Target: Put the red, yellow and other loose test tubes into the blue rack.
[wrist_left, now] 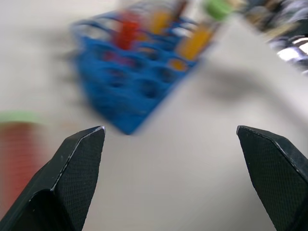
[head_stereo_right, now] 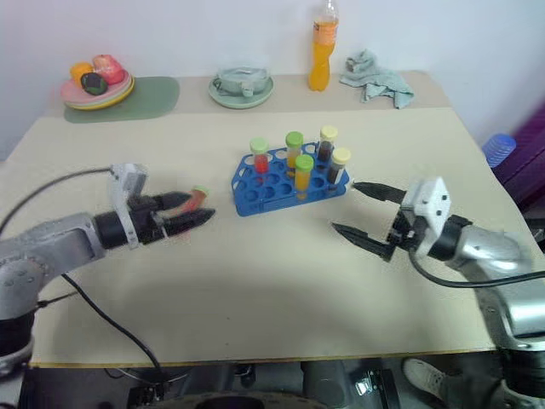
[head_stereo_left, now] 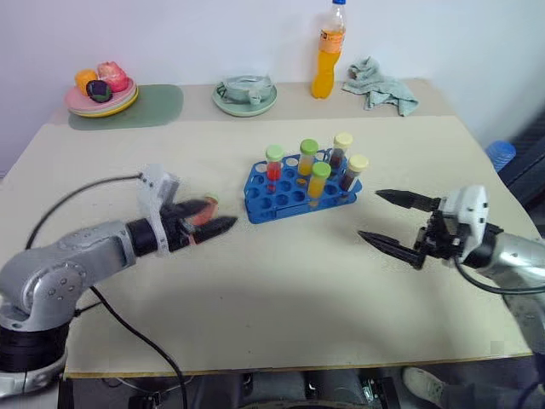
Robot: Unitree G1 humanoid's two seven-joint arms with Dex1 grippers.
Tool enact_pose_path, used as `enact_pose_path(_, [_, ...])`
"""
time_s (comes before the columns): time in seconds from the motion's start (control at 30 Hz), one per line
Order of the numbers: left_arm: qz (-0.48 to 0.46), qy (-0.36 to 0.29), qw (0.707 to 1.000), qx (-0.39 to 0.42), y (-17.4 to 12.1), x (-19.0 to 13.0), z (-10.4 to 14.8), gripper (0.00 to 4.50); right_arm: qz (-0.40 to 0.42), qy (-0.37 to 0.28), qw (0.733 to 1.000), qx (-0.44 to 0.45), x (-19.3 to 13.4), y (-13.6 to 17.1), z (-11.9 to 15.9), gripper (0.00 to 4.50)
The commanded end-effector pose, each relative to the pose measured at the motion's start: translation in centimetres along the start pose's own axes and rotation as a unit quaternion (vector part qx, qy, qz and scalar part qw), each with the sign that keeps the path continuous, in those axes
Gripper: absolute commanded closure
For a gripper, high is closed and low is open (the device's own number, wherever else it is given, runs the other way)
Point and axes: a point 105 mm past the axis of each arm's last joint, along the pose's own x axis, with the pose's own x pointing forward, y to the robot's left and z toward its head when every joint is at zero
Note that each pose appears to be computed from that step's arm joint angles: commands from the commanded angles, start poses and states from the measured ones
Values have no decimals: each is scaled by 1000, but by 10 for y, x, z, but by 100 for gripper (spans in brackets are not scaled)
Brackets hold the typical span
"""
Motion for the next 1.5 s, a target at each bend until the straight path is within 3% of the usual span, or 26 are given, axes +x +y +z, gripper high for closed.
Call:
enact_pose_path(0.03, [53,-18,998,30,15,4,27,0,25,-8,1000,-6,-3,4,19,37])
enact_pose_path(0.13, [100,12,995,13,27,12,30,0,38,-6,999,-13,-3,5,20,37])
enact_pose_path(0.33, [161,136,977,-26,42,23,6,0,44,-11,998,-45,1,0,19,37])
enact_pose_path(0.8, [234,243,936,-105,50,60,-16,0,48,-43,996,-63,24,-5,21,37])
enact_pose_path(0.9, [234,261,929,-121,47,69,-17,90,43,-48,996,-63,25,-5,23,34])
enact_pose_path(1.1, [245,297,910,-153,51,72,-22,369,37,-45,996,-67,25,-4,24,34])
enact_pose_path(1.27, [221,298,916,-152,49,62,-24,374,29,-41,997,-66,23,-2,23,34])
enact_pose_path(1.33, [156,268,942,-127,34,53,-16,374,25,-41,997,-65,22,0,22,34])
enact_pose_path(1.4, [86,190,974,-86,15,40,3,374,18,-42,997,-62,21,0,22,34])
enact_pose_path(1.47, [75,110,991,4,9,25,18,374,13,-44,997,-59,20,-1,22,34])
enact_pose_path(1.5, [47,41,997,42,2,18,31,374,8,-46,997,-57,20,-1,22,34])
